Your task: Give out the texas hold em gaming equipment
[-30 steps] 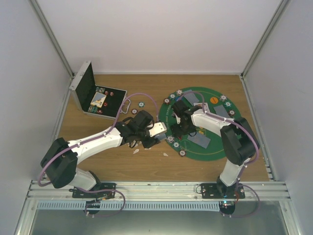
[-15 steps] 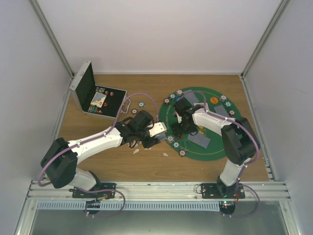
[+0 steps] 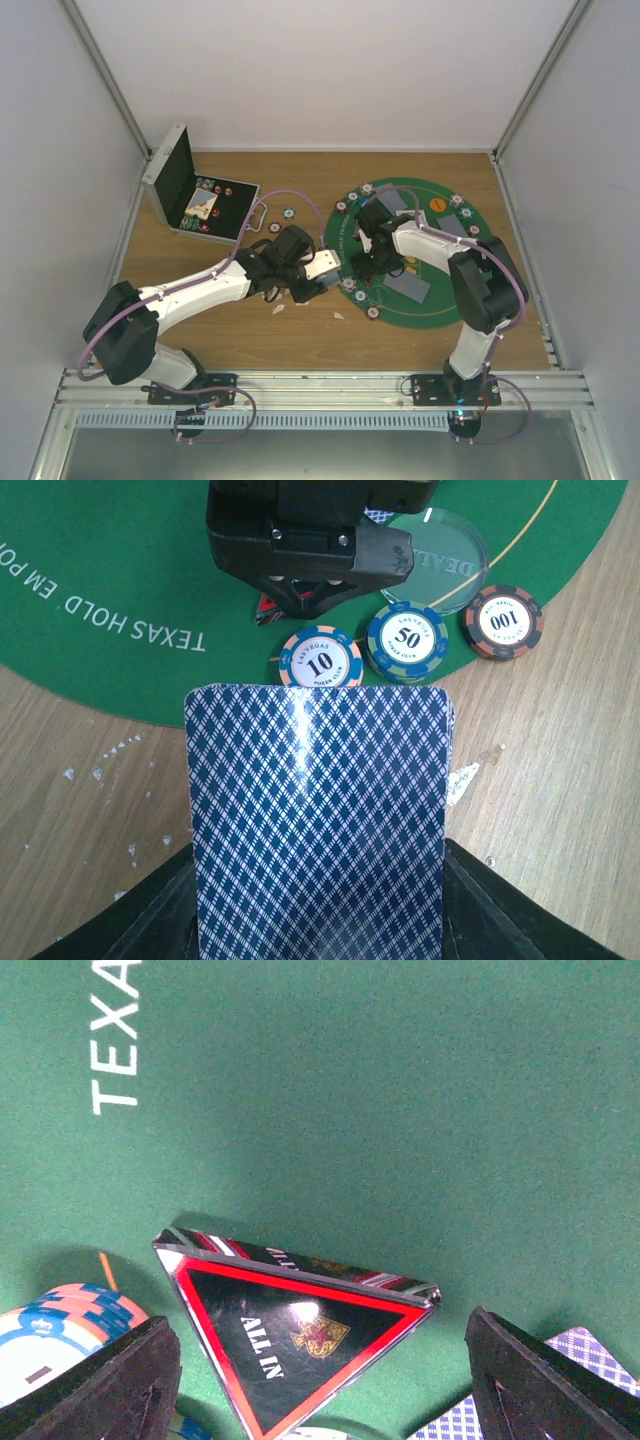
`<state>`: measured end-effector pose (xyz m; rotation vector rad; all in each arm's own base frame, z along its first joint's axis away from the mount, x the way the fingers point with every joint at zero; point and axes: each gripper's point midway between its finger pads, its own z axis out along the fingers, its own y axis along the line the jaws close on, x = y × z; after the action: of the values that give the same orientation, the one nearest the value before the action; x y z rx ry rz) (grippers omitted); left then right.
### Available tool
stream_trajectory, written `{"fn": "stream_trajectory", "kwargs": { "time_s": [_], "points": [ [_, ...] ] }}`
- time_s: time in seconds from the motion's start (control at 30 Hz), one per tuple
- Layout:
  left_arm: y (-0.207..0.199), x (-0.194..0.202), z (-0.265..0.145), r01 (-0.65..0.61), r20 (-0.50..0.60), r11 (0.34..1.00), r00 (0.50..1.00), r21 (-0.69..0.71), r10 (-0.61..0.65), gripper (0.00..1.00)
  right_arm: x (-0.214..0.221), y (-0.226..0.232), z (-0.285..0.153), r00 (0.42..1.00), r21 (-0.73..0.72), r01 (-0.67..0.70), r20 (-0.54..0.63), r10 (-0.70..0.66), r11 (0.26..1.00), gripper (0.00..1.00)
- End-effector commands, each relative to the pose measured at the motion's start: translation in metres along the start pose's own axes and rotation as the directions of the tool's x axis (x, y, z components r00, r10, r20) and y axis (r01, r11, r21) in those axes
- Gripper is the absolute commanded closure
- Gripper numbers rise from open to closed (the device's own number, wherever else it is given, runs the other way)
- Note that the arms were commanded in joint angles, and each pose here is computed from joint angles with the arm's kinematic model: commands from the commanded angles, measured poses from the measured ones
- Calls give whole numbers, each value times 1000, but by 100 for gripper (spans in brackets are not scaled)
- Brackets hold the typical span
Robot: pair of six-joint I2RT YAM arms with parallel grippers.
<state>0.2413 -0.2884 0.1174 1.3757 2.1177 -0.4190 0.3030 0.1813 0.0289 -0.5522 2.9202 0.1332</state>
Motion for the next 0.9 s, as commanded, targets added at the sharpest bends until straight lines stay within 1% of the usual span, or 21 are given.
{"fn": "stream_trajectory", "kwargs": {
  "time_s": [0.0,0.5,0.53,0.7,0.87],
  "points": [
    [4,-15,-9,-6,68,1000,998,-20,7,45,1,-5,11,1000,18,8,-21,-8,1000,21],
    [5,-14,-9,-4,66,1000,998,-24,6,45,-9,-11,18,1000,33,21,-16,-20,999,23],
    [5,-14,-9,-5,66,1000,998,-25,6,45,-10,-15,18,1000,52,23,-15,-22,998,24],
    [5,-14,-9,-5,64,1000,998,-28,7,45,-9,-15,19,1000,50,20,-25,-19,999,31],
    [5,-13,-8,-4,63,1000,998,-28,5,45,-14,-15,8,1000,49,6,-3,-6,999,39]
  ]
}}
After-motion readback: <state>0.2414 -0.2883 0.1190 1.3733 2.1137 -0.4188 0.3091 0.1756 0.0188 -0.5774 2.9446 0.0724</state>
